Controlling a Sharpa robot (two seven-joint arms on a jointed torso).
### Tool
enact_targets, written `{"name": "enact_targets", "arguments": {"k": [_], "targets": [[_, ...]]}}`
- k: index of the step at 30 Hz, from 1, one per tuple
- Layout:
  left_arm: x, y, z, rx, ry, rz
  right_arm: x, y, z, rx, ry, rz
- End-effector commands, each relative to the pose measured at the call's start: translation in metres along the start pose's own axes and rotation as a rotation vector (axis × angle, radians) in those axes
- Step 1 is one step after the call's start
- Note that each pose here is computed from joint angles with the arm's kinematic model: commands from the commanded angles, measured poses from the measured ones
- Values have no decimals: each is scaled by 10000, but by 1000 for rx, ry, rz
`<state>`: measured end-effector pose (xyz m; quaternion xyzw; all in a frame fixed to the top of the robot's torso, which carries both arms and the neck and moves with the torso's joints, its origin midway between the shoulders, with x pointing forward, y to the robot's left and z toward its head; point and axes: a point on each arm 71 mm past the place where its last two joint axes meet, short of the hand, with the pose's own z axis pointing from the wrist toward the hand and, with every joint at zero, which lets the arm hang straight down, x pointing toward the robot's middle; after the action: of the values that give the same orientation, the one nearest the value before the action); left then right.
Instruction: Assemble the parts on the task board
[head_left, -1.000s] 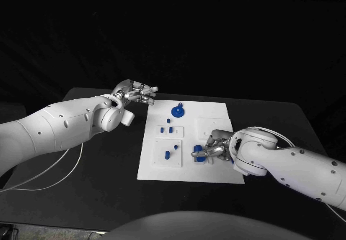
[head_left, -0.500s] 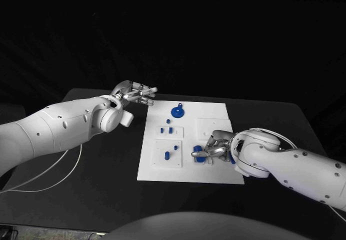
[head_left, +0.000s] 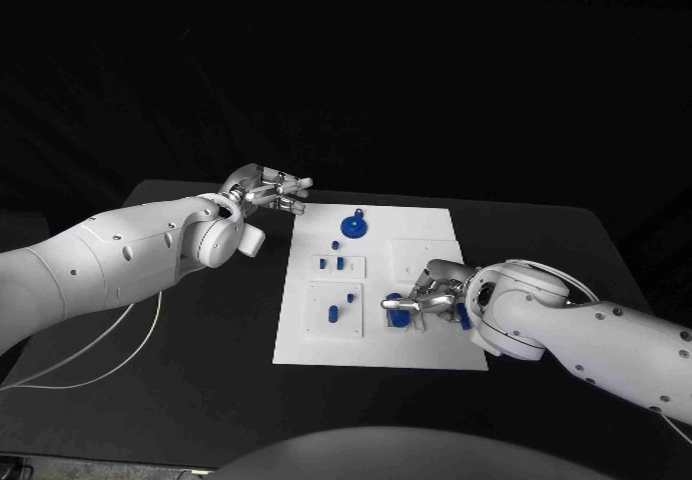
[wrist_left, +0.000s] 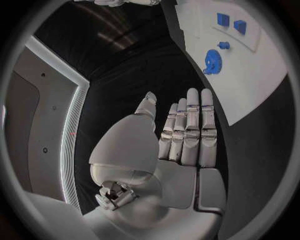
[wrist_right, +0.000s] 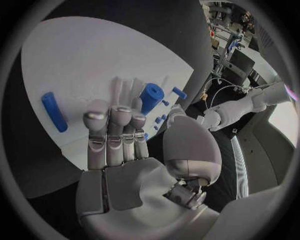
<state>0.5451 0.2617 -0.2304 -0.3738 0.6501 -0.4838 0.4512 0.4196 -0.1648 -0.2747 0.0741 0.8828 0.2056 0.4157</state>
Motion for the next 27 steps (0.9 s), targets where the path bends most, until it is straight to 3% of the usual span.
{"name": "enact_targets", "arguments": {"k": [1,17,27], "targets": [[15,4,-2,2,12,-9,-10,13,-21,-41,-8,27],[-25,18,-14,-3,8,-8,-31,-65,-137,-102,55,17],[-54,30,-19,-9,1,-5,-43,-43,-179,-142,53,36]]}}
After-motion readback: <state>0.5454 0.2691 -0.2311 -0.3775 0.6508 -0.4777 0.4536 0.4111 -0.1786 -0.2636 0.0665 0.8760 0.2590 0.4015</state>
